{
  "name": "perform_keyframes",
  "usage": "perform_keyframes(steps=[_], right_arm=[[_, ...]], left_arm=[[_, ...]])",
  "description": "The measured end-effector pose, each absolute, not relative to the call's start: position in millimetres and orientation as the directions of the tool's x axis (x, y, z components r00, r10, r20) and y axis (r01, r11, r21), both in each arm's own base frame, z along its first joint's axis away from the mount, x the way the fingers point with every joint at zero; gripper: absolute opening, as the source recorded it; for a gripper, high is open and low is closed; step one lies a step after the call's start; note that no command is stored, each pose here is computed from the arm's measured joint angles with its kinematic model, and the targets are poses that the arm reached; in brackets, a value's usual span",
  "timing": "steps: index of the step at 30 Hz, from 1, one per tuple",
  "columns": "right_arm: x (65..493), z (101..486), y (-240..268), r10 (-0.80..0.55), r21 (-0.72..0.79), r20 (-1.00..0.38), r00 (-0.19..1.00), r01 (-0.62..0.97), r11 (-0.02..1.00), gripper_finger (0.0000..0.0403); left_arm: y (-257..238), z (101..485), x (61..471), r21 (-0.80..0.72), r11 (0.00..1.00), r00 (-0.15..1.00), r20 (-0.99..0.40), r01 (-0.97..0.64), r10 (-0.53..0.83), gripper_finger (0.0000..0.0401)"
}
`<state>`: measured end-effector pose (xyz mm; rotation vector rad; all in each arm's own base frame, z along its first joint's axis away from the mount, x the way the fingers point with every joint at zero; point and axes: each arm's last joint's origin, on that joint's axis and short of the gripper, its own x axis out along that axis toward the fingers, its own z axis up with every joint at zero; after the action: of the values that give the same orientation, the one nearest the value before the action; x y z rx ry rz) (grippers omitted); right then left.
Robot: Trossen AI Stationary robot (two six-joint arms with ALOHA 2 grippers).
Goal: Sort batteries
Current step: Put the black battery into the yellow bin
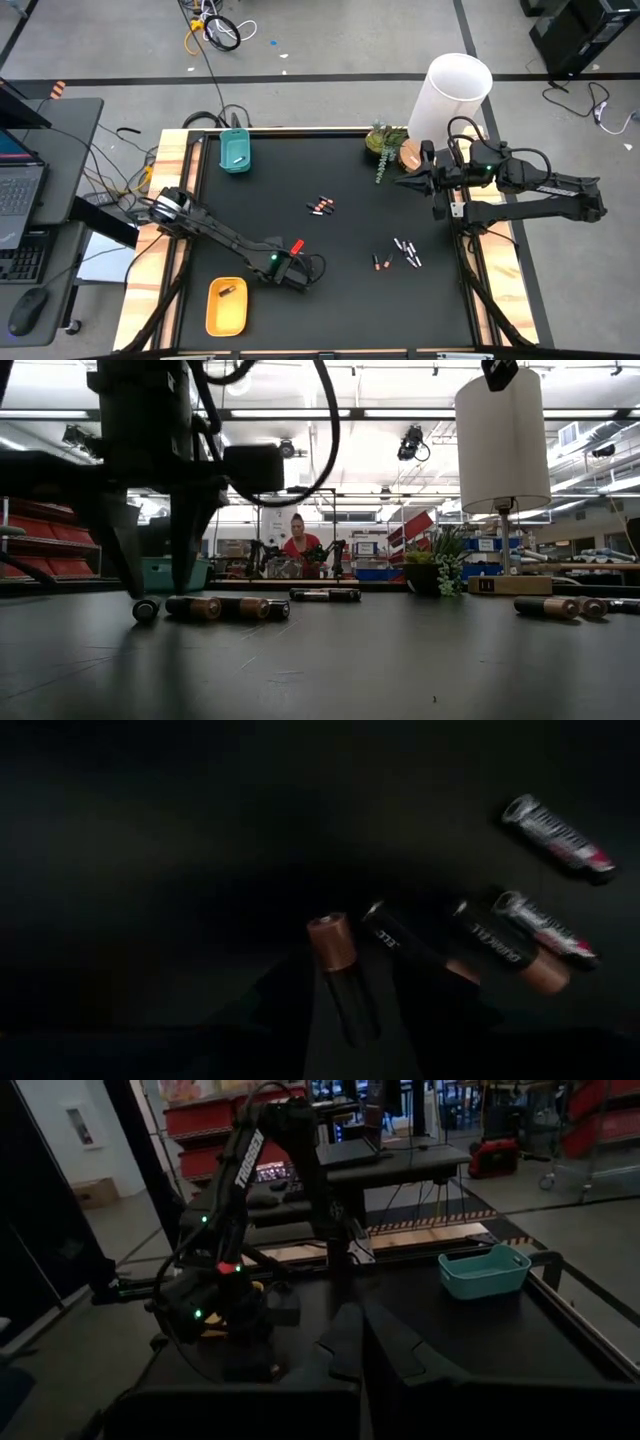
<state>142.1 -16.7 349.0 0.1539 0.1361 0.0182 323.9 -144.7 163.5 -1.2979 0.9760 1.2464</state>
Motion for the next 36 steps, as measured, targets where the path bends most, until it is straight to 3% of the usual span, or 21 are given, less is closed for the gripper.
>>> perform_keyframes(steps=[12, 19, 28, 36], right_arm=[[142, 349, -17, 0.026, 0.159, -0.135, 0.991, -0.004, 0.987, 0.0], [142, 349, -17, 0.025, 0.159, -0.135, 0.991, -0.003, 0.987, 0.0], [142, 349, -17, 0.024, 0.158, -0.134, 0.991, -0.003, 0.987, 0.0], [142, 349, -17, 0.024, 0.157, -0.13, 0.991, -0.003, 0.988, 0.0]], left_arm=[[-151, 148, 327, -0.099, -0.078, 0.093, -0.993, -0.992, 0.073, 0.0146], [-152, 147, 329, -0.102, 0.075, 0.108, -0.992, -0.992, 0.066, 0.005], [-152, 153, 329, -0.131, 0.113, 0.137, -0.989, -0.985, 0.048, 0.005], [-159, 205, 317, -0.191, 0.154, 0.204, -0.977, -0.969, 0.069, 0.005]])
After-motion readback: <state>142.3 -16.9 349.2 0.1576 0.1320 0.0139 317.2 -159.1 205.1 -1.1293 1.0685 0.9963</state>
